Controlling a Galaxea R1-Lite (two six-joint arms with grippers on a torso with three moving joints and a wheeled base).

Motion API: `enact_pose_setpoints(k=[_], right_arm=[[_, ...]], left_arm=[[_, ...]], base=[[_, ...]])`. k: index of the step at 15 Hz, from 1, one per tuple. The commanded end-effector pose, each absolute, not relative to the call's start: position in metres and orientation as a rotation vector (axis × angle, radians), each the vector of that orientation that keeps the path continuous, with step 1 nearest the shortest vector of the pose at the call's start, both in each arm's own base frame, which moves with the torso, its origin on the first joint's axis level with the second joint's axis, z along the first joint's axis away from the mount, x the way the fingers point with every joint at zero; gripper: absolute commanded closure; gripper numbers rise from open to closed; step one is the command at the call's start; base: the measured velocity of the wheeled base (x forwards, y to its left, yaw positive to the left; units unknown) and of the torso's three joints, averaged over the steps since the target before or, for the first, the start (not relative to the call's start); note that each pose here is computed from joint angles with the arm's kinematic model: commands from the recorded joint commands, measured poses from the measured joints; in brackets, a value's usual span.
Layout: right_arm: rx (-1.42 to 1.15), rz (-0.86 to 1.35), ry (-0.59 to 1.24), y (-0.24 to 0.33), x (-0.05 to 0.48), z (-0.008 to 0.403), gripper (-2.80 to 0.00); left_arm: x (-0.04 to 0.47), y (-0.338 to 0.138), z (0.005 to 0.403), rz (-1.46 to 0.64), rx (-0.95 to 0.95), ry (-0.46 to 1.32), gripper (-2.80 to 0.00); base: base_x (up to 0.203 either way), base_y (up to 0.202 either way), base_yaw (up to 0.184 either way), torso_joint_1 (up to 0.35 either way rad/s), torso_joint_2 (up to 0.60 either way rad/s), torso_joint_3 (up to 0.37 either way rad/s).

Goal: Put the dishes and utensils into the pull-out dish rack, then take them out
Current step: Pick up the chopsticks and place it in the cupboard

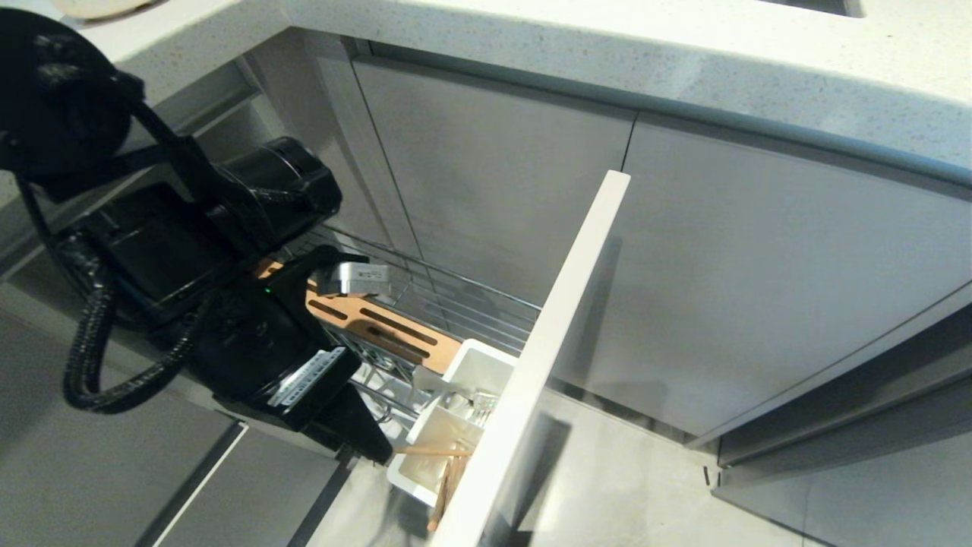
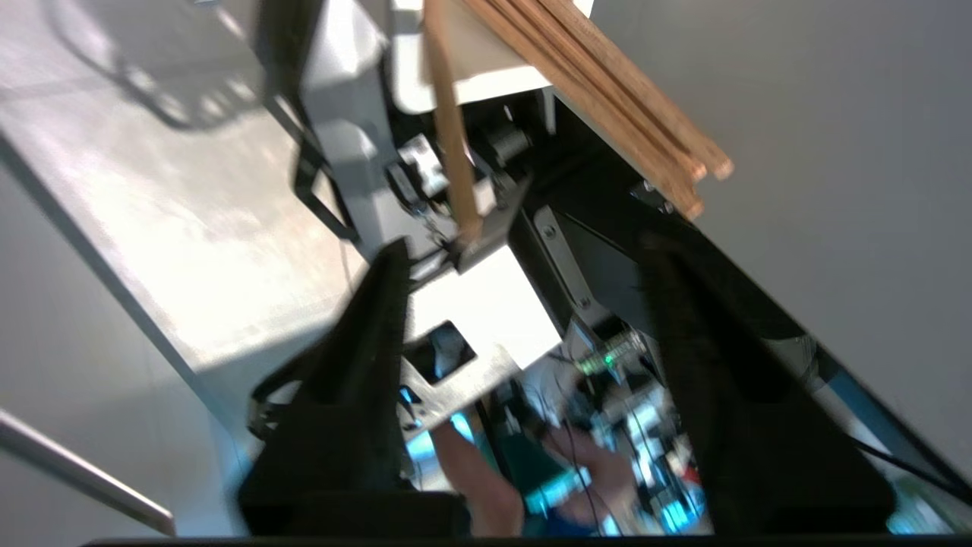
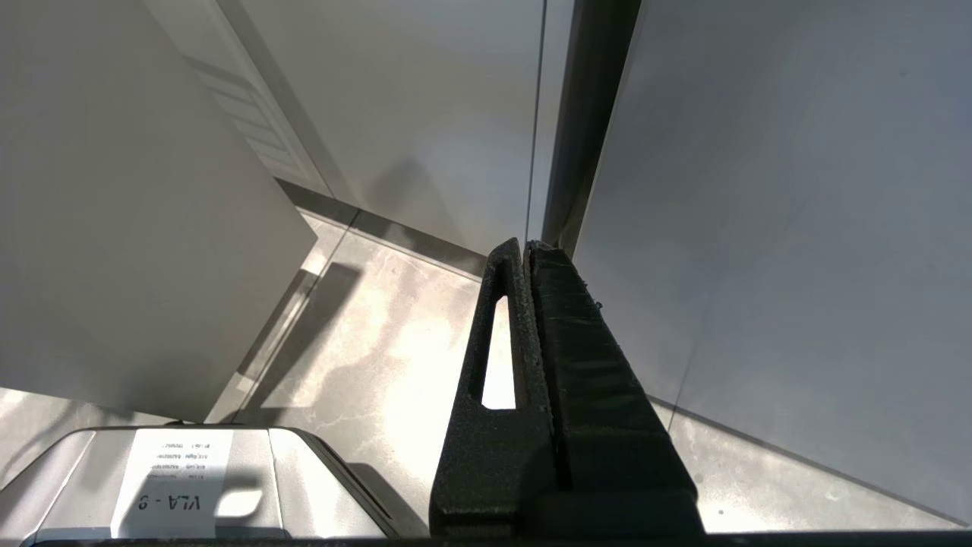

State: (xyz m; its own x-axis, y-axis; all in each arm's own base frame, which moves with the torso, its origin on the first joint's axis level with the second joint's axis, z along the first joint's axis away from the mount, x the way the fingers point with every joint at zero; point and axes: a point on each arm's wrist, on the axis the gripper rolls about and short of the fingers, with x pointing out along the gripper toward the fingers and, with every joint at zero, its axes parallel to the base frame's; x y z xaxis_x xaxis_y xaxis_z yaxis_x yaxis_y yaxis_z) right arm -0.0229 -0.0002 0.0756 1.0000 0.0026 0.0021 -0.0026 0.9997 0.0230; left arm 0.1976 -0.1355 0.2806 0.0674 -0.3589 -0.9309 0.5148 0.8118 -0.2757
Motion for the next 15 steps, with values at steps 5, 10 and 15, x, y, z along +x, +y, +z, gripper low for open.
enact_pose_setpoints(k=[5,10,15], right_arm=[[0.023,0.003,0.0,0.0,-0.023,0.075,0.0],[0.023,0.003,0.0,0.0,-0.023,0.075,0.0],[0.023,0.003,0.0,0.0,-0.023,0.075,0.0]], left_arm=[[0.138,-0.086,0.336,-0.591,0.089,1.027,0.0],[0.096,-0.053,0.373,-0.565,-0.042,0.691,0.0],[0.057,-0.026,0.415,-0.497,-0.336,0.279,0.0]], base=[[0.0,0.0,0.0,0.0,0.0,0.0],[0.0,0.0,0.0,0.0,0.0,0.0],[0.0,0.0,0.0,0.0,0.0,0.0]])
